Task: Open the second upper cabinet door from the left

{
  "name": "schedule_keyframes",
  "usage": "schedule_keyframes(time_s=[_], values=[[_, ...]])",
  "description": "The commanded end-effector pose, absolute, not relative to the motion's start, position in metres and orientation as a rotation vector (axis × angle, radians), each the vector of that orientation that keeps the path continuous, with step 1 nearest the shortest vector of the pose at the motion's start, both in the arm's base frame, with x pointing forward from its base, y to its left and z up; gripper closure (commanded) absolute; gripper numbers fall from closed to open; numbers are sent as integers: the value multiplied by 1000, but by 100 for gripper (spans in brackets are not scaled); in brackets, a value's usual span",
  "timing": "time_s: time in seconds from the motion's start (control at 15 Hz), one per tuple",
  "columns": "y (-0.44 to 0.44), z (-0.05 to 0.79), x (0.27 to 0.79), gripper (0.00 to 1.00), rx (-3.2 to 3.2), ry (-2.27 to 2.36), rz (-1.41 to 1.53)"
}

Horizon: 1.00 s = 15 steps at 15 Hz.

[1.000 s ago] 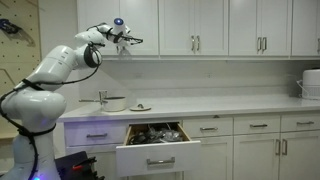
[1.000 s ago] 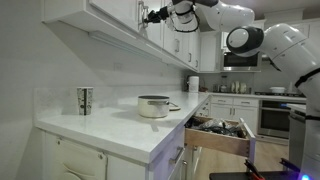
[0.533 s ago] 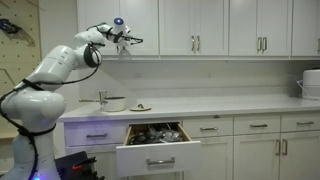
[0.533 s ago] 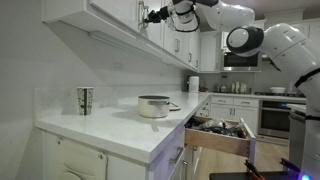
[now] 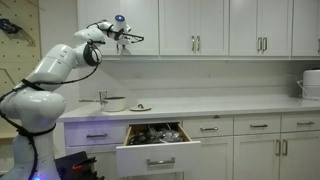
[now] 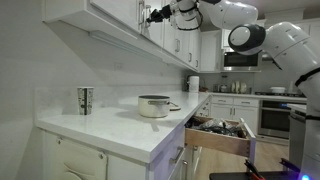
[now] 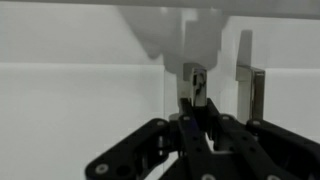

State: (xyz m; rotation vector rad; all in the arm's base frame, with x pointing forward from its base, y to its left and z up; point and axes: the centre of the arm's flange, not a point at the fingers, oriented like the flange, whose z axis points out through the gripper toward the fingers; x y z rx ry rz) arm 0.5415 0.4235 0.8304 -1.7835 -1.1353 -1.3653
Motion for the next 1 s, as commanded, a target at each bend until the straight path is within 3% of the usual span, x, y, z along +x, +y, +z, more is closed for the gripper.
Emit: schedule_keyframes(time_s=[0.0, 0.93], values=[[350, 854, 521, 96, -1786, -1090, -1414], [290, 867, 511, 96, -1792, -1197, -1300]])
